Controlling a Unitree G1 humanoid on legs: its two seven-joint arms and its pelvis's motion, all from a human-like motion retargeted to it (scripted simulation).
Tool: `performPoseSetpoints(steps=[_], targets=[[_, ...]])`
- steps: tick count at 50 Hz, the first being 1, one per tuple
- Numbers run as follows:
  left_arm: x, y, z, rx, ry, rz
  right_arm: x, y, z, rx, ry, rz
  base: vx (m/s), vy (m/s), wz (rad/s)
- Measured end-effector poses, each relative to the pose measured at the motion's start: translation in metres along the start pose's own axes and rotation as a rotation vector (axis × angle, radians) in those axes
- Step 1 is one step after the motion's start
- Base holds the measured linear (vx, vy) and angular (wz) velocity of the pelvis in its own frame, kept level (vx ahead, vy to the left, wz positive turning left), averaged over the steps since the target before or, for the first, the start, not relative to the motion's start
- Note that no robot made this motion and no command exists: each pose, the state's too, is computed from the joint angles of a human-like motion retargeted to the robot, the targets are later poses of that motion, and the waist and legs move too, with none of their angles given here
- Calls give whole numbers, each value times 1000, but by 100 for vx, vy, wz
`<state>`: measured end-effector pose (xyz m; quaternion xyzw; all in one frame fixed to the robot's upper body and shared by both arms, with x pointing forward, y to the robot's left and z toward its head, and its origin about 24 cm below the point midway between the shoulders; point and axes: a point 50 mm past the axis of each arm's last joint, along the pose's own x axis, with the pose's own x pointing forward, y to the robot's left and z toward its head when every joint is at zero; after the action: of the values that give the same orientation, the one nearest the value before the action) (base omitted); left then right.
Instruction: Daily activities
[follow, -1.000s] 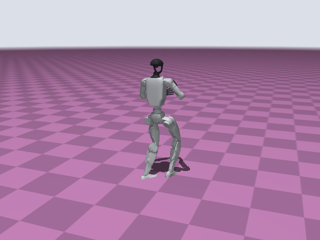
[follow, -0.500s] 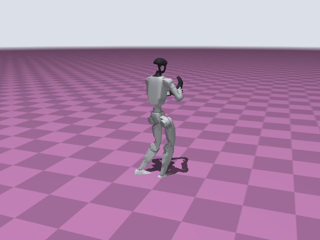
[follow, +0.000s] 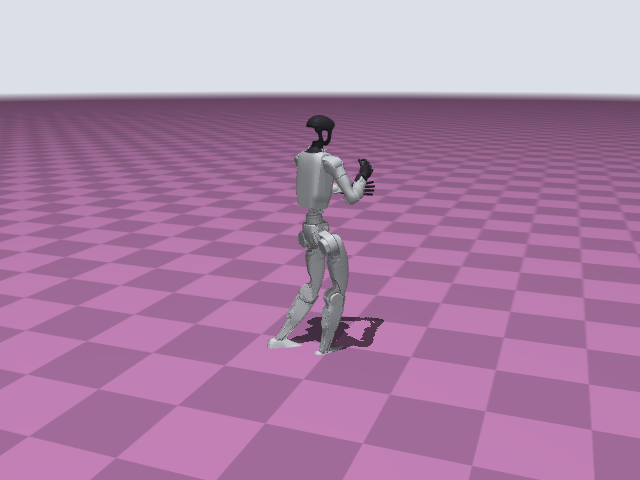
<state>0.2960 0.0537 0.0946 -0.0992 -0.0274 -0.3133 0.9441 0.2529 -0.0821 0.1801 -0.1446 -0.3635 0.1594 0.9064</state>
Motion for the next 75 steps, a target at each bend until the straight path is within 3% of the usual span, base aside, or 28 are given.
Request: performPoseSetpoints(steps=[23,33,45,55,75], targets=[[-9,16,15,-2,-92,105,7,-5,5,-133,-58,-50,0,1,-6],[-9,7,-1,148,13,27,8,17,0,-228,-66,155,0,0,0],[-23,26,91,371,-354,106,28,-52,74,-456,-426,-148,0,0,0],[-20,26,24,393,-49,68,-4,-21,-11,-382,32,124,0,0,0],[-54,50,-5,63,-20,259,5,-7,-65,-286,271,160,0,2,0]])
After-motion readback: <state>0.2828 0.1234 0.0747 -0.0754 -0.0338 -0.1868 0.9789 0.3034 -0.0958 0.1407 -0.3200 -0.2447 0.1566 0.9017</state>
